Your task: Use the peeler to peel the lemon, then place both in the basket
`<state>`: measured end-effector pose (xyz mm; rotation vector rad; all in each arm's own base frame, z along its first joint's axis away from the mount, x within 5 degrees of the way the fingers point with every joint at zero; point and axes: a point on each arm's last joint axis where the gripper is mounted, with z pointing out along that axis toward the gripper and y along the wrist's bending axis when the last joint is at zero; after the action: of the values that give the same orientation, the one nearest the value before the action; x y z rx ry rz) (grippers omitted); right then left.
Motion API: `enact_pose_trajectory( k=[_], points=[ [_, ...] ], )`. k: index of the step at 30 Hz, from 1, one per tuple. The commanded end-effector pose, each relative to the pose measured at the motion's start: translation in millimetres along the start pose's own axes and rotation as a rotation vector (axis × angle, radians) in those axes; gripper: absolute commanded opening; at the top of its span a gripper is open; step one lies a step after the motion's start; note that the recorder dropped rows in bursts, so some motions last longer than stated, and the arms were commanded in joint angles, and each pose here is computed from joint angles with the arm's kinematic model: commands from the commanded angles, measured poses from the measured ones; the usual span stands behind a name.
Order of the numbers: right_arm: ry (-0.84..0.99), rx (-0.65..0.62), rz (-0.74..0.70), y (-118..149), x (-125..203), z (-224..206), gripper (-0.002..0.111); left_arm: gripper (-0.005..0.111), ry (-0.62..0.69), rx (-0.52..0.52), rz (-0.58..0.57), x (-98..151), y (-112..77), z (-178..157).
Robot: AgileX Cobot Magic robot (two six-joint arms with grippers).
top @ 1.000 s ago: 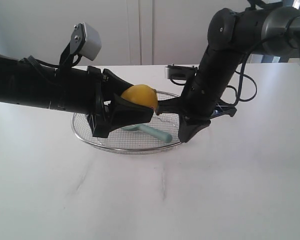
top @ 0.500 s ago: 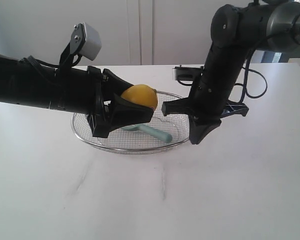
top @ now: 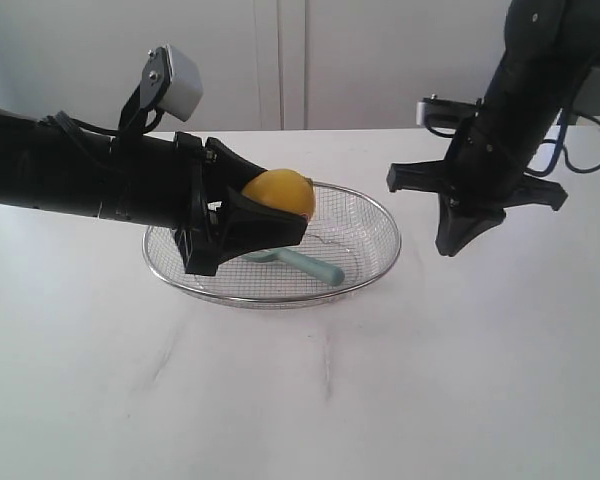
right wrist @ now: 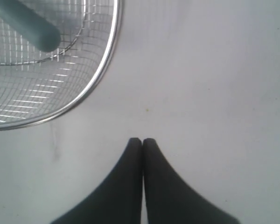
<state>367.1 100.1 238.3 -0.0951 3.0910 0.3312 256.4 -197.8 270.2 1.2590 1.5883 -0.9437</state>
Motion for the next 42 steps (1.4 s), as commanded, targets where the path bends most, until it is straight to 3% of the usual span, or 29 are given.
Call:
enact_pose_trajectory(
  k=[1,8,42],
  points=[
    [-0.021,0.011,0.056,-20.6,-2.7,-9.0,0.0,0.0,-0.03,0.01,-0.009,-5.7,-2.0,-1.4],
    [-0.028,0.06,0.064,-34.2,-4.1,-11.1,0.0,0.0,-0.03,0.01,-0.009,-5.7,-2.0,-1.4],
    [-0.028,0.055,0.066,-33.8,-4.1,-11.1,0.0,0.0,-0.025,0.021,-0.045,-7.8,-2.3,-1.6]
  ],
)
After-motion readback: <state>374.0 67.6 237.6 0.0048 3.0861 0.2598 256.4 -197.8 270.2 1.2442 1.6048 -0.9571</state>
